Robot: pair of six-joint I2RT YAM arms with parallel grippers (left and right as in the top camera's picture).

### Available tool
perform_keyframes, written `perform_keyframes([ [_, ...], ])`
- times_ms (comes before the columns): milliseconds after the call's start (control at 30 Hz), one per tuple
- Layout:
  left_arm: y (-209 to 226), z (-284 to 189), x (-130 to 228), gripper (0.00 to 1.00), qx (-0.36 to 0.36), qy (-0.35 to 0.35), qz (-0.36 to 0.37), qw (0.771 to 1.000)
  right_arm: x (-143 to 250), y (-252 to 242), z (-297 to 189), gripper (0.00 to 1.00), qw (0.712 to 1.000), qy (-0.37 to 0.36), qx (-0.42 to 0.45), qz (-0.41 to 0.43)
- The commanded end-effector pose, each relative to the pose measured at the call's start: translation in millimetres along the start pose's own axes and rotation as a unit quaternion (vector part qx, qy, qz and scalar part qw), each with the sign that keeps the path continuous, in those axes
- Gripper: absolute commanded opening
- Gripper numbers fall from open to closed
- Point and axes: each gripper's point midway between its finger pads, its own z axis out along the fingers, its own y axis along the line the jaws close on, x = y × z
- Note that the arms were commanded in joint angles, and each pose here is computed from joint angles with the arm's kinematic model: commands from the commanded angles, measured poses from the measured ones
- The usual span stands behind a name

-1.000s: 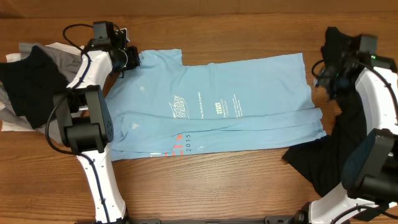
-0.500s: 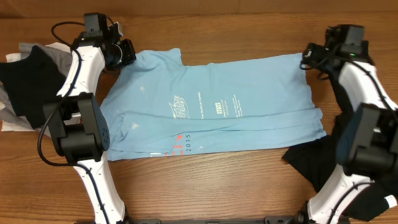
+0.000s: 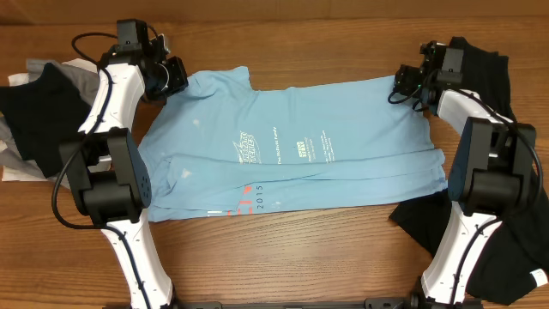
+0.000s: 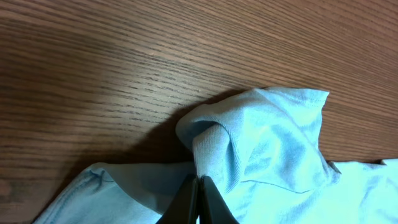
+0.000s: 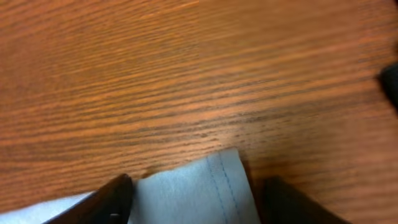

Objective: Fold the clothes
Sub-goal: 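Move both grippers to the shirt's top corners and grasp them, then fold the top edge down over the folded hem with both grippers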

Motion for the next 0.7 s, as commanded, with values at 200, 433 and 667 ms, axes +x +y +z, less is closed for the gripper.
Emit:
perform_keyframes([
  [200, -5, -12, -5, 0.04, 0.009, -0.008, -0.006, 1.0, -6, -3, 7, 0.38, 1.0, -0.017, 0.004, 0.006],
  [433, -5, -12, -4, 0.04, 0.008, -0.006, -0.007, 1.0, -9, -16, 7, 0.07, 0.998, -0.025, 0.041, 0.028],
  [667, -13, -24, 7, 0.04, 0.043, 0.021, -0.01, 0.999, -9, -18, -12, 0.04, 0.998, -0.003, 0.054, 0.03],
])
